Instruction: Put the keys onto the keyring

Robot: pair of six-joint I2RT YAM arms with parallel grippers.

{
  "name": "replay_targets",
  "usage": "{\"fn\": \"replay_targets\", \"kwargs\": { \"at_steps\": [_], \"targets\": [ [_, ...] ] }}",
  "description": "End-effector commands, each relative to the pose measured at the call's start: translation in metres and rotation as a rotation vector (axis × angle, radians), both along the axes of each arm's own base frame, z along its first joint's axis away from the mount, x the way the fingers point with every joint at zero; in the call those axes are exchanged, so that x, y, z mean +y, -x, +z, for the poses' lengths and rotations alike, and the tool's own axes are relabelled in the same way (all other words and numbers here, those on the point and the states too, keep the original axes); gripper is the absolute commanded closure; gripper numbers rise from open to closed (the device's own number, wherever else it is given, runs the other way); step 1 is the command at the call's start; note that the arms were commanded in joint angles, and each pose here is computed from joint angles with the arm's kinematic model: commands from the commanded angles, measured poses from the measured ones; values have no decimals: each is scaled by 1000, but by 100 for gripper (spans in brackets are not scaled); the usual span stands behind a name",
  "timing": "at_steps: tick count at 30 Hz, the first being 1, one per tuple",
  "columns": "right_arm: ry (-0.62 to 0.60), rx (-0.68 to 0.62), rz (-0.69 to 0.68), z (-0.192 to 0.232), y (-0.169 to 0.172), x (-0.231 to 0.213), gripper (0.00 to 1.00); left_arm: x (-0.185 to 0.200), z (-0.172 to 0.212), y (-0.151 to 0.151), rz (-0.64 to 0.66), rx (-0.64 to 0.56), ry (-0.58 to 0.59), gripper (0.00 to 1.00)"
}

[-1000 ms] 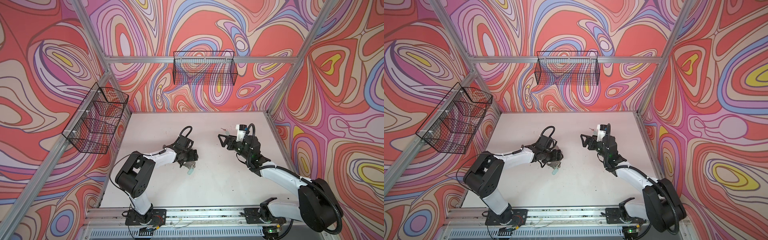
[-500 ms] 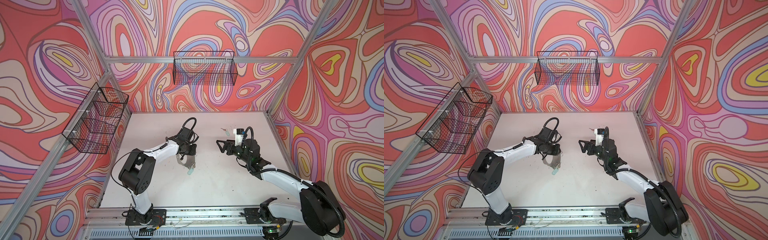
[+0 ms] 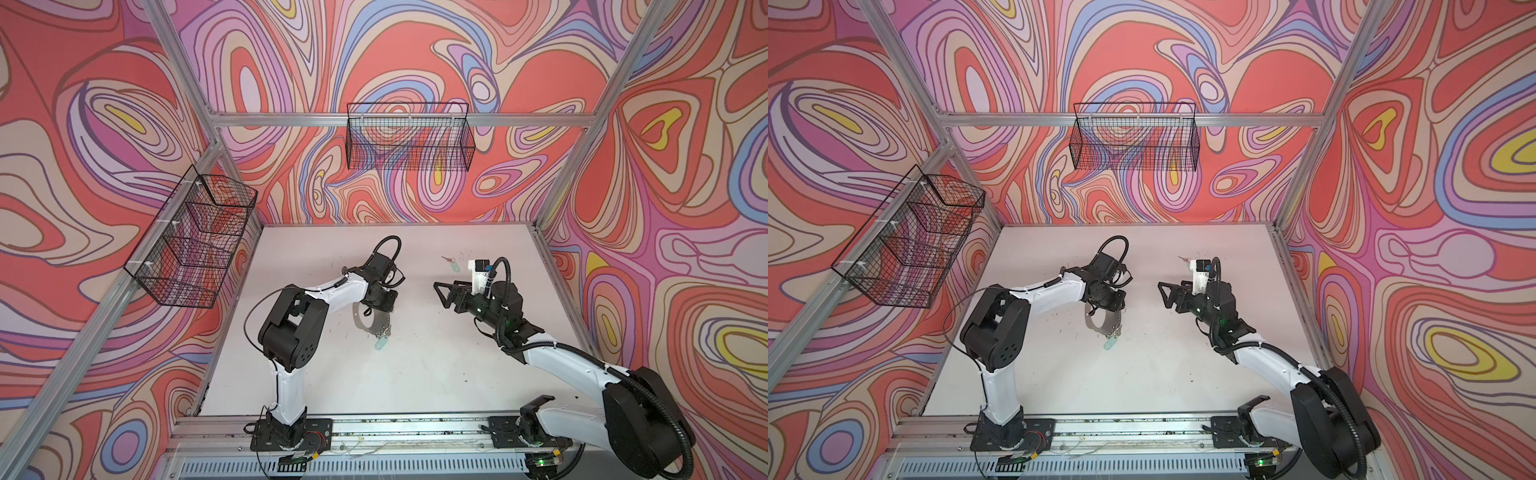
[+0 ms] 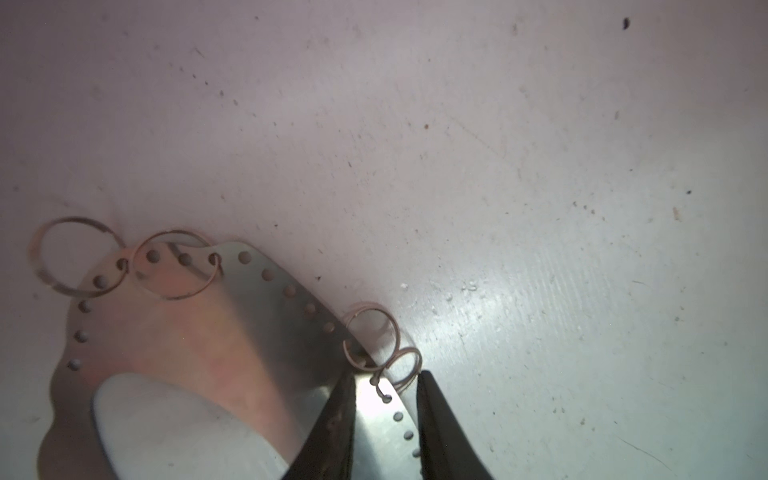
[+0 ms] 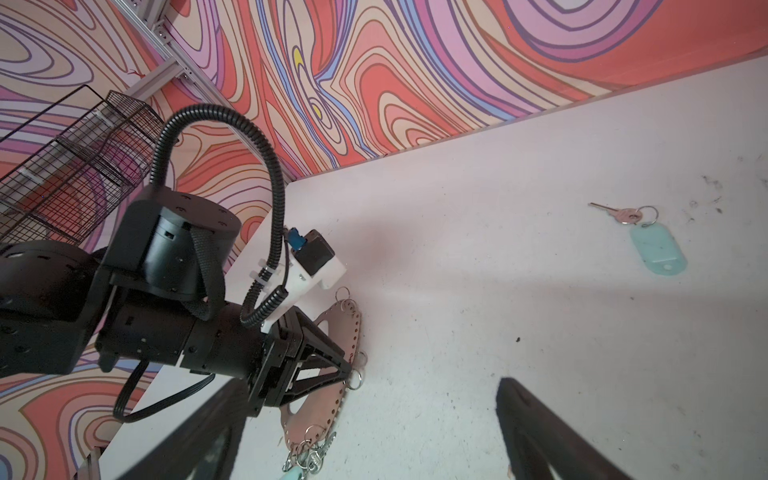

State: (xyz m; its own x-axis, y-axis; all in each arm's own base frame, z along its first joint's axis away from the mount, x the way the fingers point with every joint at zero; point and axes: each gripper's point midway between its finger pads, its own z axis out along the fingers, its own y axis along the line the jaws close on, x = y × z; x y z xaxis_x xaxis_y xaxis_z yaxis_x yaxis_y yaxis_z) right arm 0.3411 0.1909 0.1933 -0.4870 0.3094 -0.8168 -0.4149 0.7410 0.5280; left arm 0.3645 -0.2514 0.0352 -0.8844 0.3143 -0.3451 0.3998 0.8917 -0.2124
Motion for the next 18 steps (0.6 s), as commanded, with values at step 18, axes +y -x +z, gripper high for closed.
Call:
{"fn": "replay_targets", "kwargs": {
  "at_steps": [18],
  "targets": [
    [-14, -11, 6, 0, 2, 1, 2, -13, -9, 24, -115, 79, 15, 81]
  ]
}}
